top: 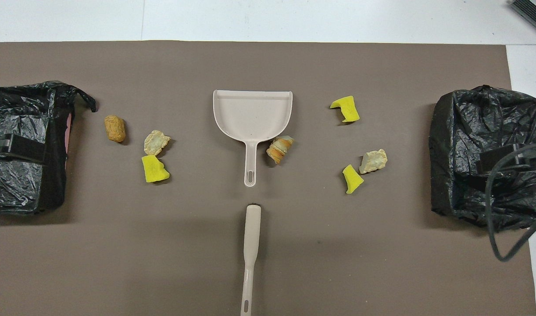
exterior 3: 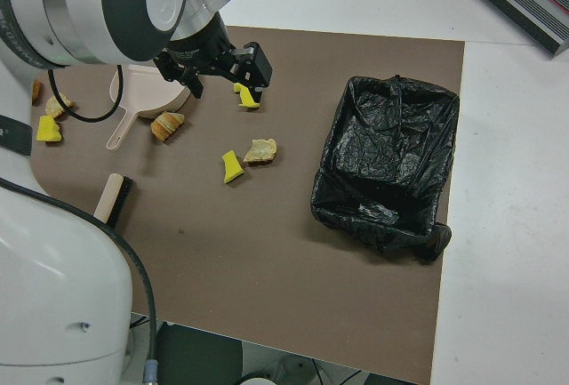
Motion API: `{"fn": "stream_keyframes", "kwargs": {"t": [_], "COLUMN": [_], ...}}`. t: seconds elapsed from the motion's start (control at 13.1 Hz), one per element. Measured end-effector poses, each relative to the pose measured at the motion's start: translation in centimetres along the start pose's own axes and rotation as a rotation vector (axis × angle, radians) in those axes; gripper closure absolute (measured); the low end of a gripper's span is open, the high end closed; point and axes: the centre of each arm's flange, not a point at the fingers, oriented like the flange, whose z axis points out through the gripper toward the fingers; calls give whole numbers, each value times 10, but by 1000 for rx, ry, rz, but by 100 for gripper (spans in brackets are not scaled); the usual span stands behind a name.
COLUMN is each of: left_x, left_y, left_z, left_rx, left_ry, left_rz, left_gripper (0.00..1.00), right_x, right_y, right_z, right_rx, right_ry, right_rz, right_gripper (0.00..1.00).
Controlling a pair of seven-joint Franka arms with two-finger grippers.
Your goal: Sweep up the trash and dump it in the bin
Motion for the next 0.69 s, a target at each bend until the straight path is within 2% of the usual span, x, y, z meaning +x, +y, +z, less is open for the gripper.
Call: {"fn": "stream_keyframes", "kwargs": {"t": [0.46,0.69], "left_x": [-3,-4], "left_y": [3,32], "left_z": [-3,17], "left_rx": [-6,-63], "left_ry": [5,-43], "left_rz": [5,54], "left_gripper": [0,0], "right_x": [0,-2], "right_y": [9,4], "right_z": [2,8], "right_rx": [1,0], "right_ry": [-4,0], "right_rz": [17,10], "right_gripper": [0,0]}}
